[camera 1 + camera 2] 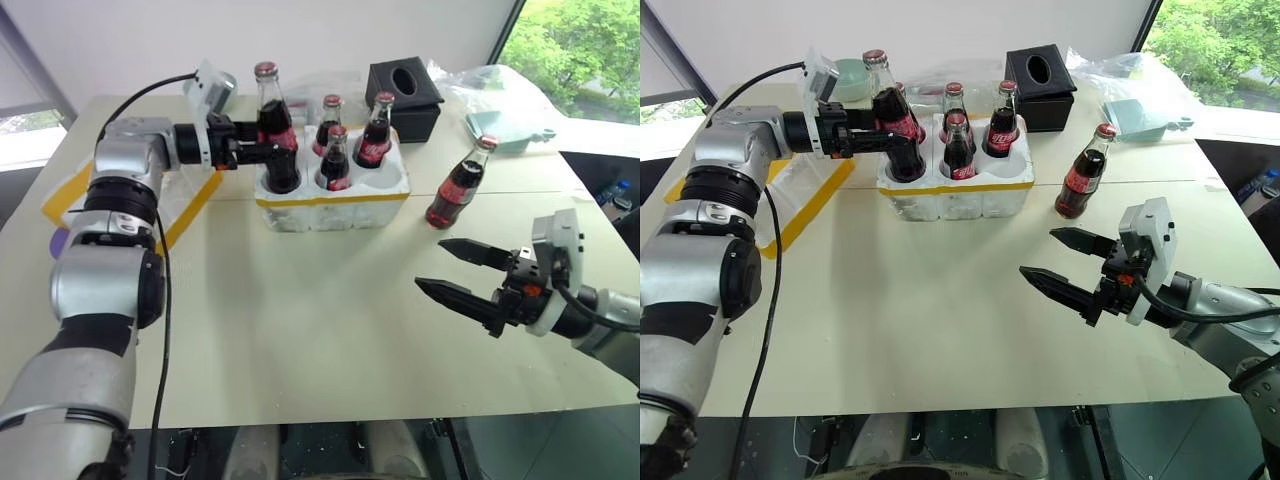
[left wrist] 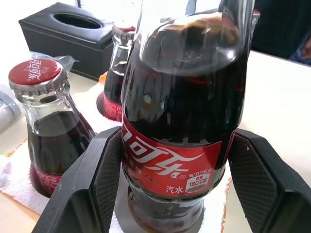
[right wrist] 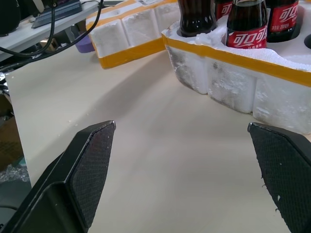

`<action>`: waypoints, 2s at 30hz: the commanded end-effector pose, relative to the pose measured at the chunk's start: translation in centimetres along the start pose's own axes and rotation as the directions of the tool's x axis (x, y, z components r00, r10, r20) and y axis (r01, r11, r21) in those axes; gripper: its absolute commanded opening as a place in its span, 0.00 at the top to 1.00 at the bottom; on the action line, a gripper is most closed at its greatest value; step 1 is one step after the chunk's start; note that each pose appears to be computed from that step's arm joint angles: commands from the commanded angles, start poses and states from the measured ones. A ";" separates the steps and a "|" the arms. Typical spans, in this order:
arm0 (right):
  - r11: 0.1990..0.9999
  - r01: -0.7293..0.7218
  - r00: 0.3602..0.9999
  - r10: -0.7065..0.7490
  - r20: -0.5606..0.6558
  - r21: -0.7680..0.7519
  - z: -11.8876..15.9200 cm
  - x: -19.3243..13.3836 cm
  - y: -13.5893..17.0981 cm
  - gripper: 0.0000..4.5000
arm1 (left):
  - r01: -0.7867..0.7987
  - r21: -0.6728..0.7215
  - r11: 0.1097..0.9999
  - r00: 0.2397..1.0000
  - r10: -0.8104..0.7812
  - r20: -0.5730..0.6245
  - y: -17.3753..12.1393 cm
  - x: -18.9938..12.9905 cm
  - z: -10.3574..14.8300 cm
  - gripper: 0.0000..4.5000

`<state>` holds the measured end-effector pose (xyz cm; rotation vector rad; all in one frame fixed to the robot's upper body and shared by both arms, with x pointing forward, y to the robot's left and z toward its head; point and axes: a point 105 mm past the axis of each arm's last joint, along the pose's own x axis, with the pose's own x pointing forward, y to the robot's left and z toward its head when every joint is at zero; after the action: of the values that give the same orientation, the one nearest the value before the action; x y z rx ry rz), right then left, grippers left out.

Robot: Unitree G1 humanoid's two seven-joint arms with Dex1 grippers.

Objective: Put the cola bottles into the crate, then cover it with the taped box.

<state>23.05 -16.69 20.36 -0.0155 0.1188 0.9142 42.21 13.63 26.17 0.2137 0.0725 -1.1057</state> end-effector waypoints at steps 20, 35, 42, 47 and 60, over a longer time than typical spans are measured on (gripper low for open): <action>0.998 0.038 0.999 -0.037 0.029 -0.046 1.0 -0.2 -0.7 0.00 | -0.166 0.033 0.986 0.986 0.167 -0.024 1.3 0.8 -3.3 0.01; 0.931 0.366 0.929 -0.364 0.062 -0.022 1.1 -1.9 -7.3 0.00 | 0.149 0.058 0.987 0.981 -0.155 0.117 -4.1 -6.7 3.0 0.01; 0.878 0.478 0.875 -0.477 0.083 0.009 1.4 -1.7 -10.2 0.00 | 0.330 0.020 0.944 0.940 -0.330 0.080 -9.4 -8.1 3.6 0.01; 0.857 0.515 0.854 -0.515 0.076 0.021 0.9 -0.4 -12.3 0.00 | 0.305 0.008 0.952 0.951 -0.305 0.052 -10.0 -6.1 2.6 0.01; 0.819 0.570 0.815 -0.574 0.079 0.069 -0.5 1.4 -15.8 0.00 | 0.270 0.017 0.963 0.962 -0.271 0.030 -10.3 -5.1 2.0 0.01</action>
<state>36.09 -25.47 17.57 0.0509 0.0996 0.2933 31.16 13.21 26.69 0.1699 0.1075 -1.3769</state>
